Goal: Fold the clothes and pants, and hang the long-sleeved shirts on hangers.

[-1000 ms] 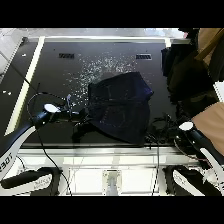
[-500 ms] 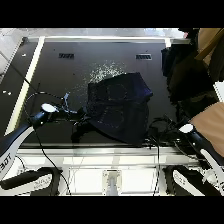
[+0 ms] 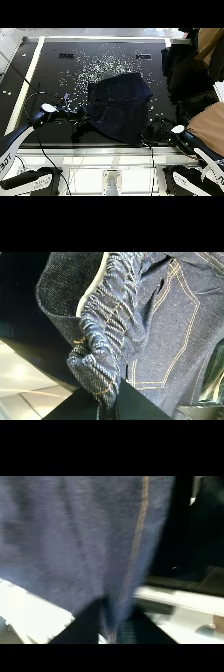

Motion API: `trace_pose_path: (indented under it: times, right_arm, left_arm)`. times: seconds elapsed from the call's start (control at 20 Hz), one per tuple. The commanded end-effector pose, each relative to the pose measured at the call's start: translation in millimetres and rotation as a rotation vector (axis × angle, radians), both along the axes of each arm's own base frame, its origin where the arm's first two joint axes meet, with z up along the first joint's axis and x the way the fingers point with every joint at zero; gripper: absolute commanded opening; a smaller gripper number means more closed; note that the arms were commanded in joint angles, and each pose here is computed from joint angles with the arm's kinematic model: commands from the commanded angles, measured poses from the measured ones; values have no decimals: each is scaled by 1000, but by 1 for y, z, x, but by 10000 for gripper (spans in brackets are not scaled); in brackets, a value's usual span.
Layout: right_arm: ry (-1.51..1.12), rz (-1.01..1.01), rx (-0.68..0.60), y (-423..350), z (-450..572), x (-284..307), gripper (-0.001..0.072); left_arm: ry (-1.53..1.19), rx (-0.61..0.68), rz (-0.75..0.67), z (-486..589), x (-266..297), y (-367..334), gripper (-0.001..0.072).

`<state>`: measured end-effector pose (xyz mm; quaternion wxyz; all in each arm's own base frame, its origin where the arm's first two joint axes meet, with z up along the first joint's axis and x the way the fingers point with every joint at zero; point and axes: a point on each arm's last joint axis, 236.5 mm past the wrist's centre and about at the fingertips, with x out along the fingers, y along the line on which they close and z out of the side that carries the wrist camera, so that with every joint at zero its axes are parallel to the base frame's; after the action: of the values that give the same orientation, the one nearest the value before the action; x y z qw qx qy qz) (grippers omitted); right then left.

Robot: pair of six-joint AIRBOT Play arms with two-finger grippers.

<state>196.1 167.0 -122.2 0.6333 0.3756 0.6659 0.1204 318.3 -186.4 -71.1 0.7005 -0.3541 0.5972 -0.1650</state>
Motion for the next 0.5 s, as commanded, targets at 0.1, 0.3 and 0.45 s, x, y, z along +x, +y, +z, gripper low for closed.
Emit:
trace_pose_path:
  times: [0.1, 0.3, 0.45]
  right_arm:
    - [-158, 56, 131, 29, 55, 32, 16]
    - [-482, 221, 216, 48, 187, 60, 14]
    - [-768, 291, 235, 52, 326, 48, 14]
  left_arm:
    - [-108, 11, -52, 18, 9, 12, 54]
    - [-372, -22, -139, 122, 16, 29, 53]
    - [-628, -1, -179, 230, 0, 39, 52]
